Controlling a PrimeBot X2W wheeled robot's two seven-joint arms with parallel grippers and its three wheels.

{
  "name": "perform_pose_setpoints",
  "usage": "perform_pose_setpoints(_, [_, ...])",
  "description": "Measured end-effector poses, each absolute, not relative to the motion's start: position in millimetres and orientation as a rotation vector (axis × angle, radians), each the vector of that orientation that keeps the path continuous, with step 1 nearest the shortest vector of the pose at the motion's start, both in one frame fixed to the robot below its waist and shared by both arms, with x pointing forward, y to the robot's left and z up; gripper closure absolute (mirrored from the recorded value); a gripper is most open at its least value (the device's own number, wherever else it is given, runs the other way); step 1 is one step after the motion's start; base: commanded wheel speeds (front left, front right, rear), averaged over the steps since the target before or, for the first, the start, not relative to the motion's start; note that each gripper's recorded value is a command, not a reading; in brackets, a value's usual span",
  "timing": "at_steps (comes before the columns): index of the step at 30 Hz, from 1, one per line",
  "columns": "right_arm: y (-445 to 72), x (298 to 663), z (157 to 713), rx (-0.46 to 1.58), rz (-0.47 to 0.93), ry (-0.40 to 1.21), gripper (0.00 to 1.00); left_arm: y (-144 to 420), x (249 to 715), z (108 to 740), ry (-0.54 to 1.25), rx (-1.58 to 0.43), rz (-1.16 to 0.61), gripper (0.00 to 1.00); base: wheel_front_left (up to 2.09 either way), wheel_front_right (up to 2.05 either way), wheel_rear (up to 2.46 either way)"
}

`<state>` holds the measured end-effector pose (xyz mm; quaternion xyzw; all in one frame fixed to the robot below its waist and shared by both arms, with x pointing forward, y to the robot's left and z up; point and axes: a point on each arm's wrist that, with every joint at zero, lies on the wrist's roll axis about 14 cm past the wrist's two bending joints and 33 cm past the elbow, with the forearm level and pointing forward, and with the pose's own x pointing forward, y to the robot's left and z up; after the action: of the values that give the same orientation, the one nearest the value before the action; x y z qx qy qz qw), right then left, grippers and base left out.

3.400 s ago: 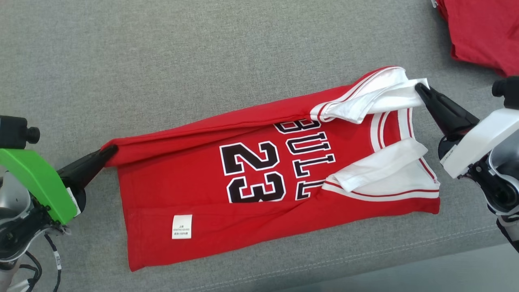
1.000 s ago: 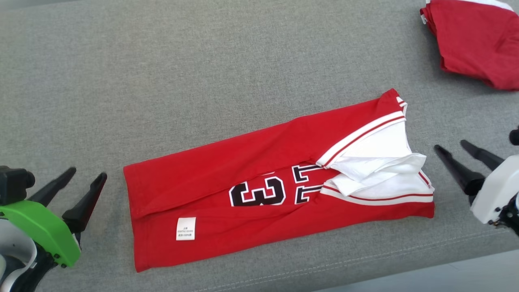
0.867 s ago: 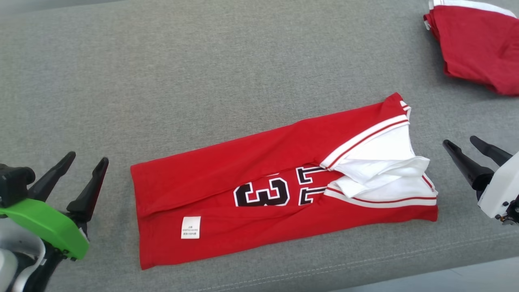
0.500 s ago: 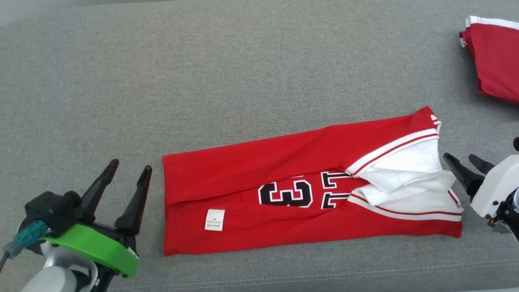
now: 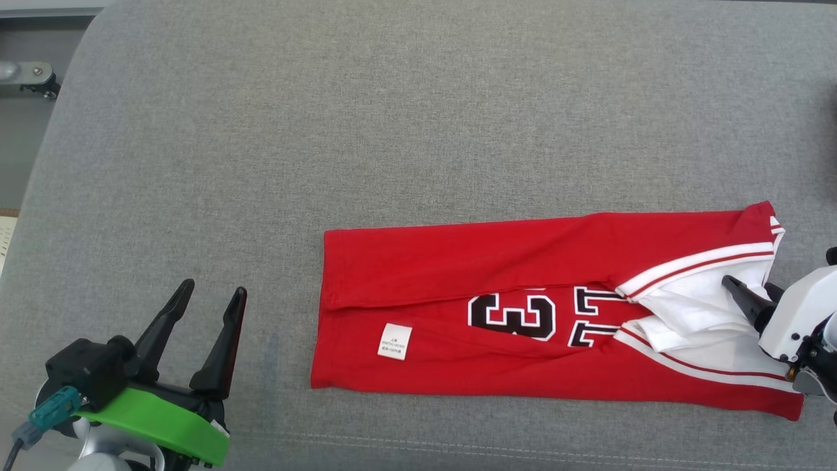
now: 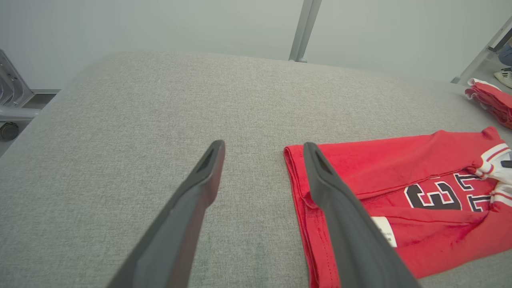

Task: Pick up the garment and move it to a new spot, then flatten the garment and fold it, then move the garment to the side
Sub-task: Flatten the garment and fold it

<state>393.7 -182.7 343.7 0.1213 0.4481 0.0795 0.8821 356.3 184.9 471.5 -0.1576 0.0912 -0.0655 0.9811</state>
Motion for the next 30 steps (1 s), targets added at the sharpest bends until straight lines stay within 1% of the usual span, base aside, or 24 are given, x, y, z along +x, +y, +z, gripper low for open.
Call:
perform_pose_setpoints(8, [-187, 394, 339, 0.342, 0.116, 0.963, 0.0, 191, 355, 473, 0.169, -0.306, -0.111, 0.0, 0.0, 0.0, 0.0])
perform_pose_setpoints(13, [-193, 390, 337, 0.361, 0.099, 0.989, 0.0, 189, 357, 475, 0.162, -0.292, -0.12, 0.0, 0.0, 0.0, 0.0])
perform_pose_setpoints(14, [-193, 391, 337, 0.367, 0.097, 0.992, 0.51, 189, 357, 475, 0.161, -0.292, -0.121, 0.0, 0.0, 0.0, 0.0])
perform_pose_setpoints(15, [-192, 392, 337, 0.383, 0.094, 0.989, 0.82, 188, 357, 475, 0.161, -0.288, -0.124, 0.0, 0.0, 0.0, 0.0])
perform_pose_setpoints(16, [-192, 392, 338, 0.406, 0.088, 0.987, 1.0, 187, 358, 475, 0.161, -0.286, -0.128, 0.0, 0.0, 0.0, 0.0])
perform_pose_setpoints(20, [-189, 390, 338, 0.45, 0.095, 0.987, 1.0, 185, 359, 477, 0.153, -0.285, -0.138, 0.0, 0.0, 0.0, 0.0])
perform_pose_setpoints(24, [-192, 393, 343, 0.453, 0.098, 0.967, 1.0, 184, 361, 479, 0.145, -0.286, -0.14, 0.0, 0.0, 0.0, 0.0])
perform_pose_setpoints(30, [-218, 398, 354, 0.453, 0.042, 0.923, 1.0, 183, 362, 480, 0.139, -0.291, -0.144, 0.0, 0.0, 0.0, 0.0])
